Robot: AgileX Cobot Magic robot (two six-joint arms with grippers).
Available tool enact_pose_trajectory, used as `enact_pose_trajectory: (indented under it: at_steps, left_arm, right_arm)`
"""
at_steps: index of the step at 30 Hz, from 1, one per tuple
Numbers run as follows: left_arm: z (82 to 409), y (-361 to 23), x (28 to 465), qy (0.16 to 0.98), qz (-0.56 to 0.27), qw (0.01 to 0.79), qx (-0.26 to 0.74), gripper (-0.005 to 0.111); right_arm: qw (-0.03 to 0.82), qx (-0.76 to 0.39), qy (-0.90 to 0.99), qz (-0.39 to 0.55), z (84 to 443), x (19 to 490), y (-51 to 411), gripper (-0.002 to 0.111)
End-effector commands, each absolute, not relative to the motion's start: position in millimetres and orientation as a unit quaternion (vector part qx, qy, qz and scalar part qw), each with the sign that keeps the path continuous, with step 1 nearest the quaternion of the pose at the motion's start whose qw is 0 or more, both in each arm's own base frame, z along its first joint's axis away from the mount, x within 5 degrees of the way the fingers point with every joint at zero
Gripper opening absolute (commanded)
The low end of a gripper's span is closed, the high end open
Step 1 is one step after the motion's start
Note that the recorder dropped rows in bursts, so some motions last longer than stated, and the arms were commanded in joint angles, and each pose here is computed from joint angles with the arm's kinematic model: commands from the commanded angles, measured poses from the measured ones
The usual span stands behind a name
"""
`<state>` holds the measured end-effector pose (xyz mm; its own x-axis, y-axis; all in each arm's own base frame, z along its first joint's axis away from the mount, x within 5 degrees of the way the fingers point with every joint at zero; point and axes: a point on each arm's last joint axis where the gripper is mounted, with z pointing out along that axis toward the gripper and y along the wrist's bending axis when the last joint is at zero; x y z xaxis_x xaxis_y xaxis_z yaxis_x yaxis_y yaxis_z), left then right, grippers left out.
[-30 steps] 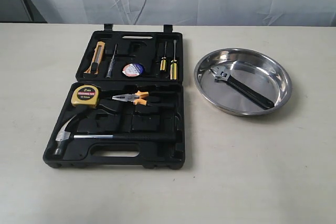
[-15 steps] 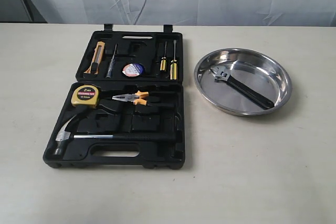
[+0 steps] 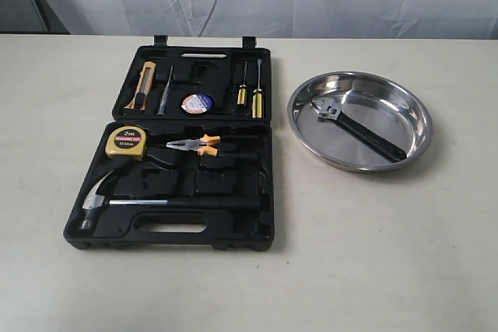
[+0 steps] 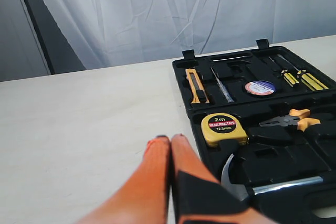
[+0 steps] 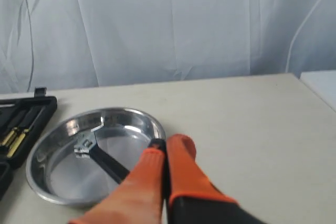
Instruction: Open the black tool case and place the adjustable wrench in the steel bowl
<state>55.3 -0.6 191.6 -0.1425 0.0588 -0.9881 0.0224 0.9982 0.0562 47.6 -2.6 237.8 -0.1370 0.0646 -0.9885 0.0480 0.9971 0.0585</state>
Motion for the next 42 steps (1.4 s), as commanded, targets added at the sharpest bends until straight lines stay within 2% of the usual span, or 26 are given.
enact_pose_trajectory:
  at_steps: [1, 14, 42]
  left_arm:
    - [192, -1, 56, 0.756, 0.015, 0.654, 0.028, 0.0]
    - [192, -1, 56, 0.756, 0.015, 0.654, 0.028, 0.0]
    - [192, -1, 56, 0.756, 0.015, 0.654, 0.028, 0.0]
  right_arm:
    - [0.668, 0.017, 0.744, -0.016, 239, 48, -3, 0.0]
    - [0.623, -0.006, 0.781, -0.035, 185, 54, -3, 0.0]
    - [0.62, -0.002, 0.784, -0.03, 184, 54, -3, 0.0]
